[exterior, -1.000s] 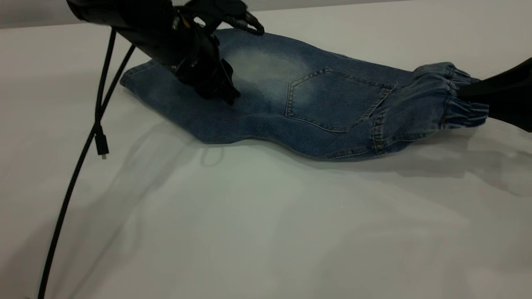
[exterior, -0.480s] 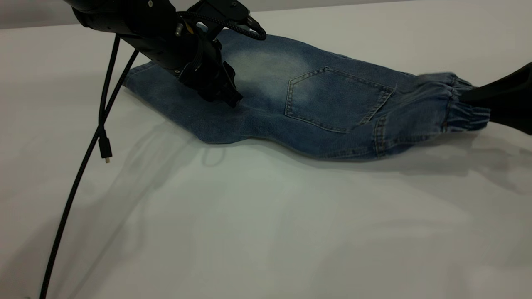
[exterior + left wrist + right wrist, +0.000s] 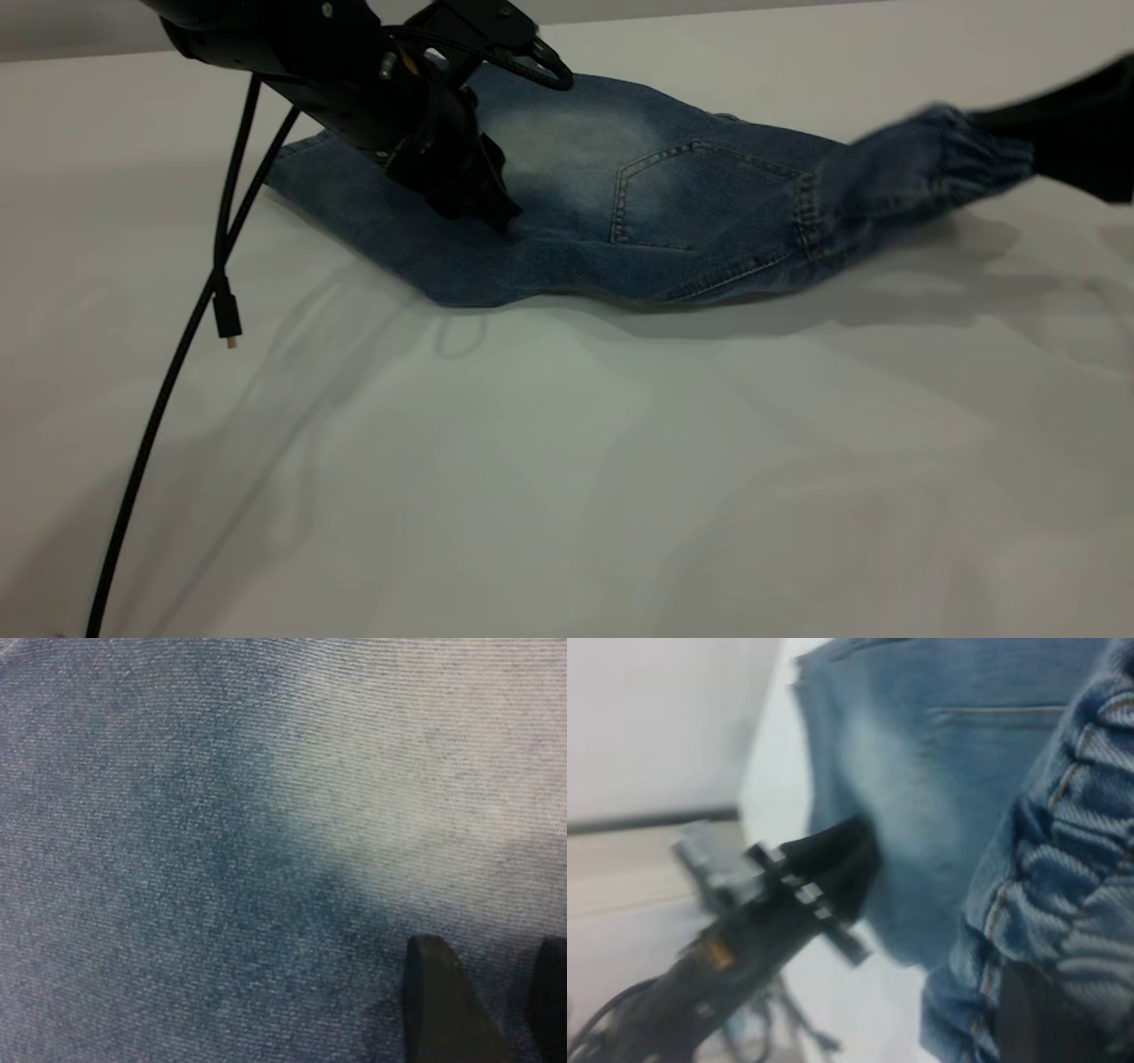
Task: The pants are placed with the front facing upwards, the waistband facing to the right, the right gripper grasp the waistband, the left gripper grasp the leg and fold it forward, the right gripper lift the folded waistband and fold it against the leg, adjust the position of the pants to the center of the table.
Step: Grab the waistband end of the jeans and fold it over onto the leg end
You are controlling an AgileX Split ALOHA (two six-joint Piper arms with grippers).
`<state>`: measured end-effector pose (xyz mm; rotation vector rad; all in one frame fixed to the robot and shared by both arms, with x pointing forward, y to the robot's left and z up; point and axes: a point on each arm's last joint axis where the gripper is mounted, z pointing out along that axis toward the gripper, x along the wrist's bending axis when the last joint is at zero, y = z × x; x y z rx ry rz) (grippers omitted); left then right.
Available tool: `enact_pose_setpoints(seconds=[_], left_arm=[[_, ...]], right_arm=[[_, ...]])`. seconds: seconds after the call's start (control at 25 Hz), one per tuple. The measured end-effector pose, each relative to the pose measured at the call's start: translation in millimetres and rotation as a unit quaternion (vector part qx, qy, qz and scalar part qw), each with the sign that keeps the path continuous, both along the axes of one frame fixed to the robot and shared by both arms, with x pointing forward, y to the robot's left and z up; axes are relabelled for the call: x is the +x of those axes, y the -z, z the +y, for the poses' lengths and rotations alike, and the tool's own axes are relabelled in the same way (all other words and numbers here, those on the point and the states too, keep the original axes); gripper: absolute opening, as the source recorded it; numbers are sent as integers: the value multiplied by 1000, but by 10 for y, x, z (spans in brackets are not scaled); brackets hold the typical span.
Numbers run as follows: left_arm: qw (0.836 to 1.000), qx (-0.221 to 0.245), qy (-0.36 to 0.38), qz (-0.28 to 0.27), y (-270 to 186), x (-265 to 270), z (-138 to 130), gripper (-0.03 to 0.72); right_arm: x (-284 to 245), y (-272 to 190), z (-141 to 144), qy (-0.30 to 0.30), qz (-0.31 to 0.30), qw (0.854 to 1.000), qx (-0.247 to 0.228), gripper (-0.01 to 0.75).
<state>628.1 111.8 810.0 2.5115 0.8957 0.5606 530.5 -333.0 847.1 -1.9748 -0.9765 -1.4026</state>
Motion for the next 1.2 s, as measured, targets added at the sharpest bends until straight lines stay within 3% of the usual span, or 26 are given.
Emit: enact_pose_setpoints(seconds=[0.48,1.2], left_arm=[[999,1,38,11,79,-197,-328,271],[997,-3,70,28,109,-462,-684,268]], right_arm=[[304,-230,605,-107,-60,992,0,34],[213,-1321,621,-106,-192,975,-29,34]])
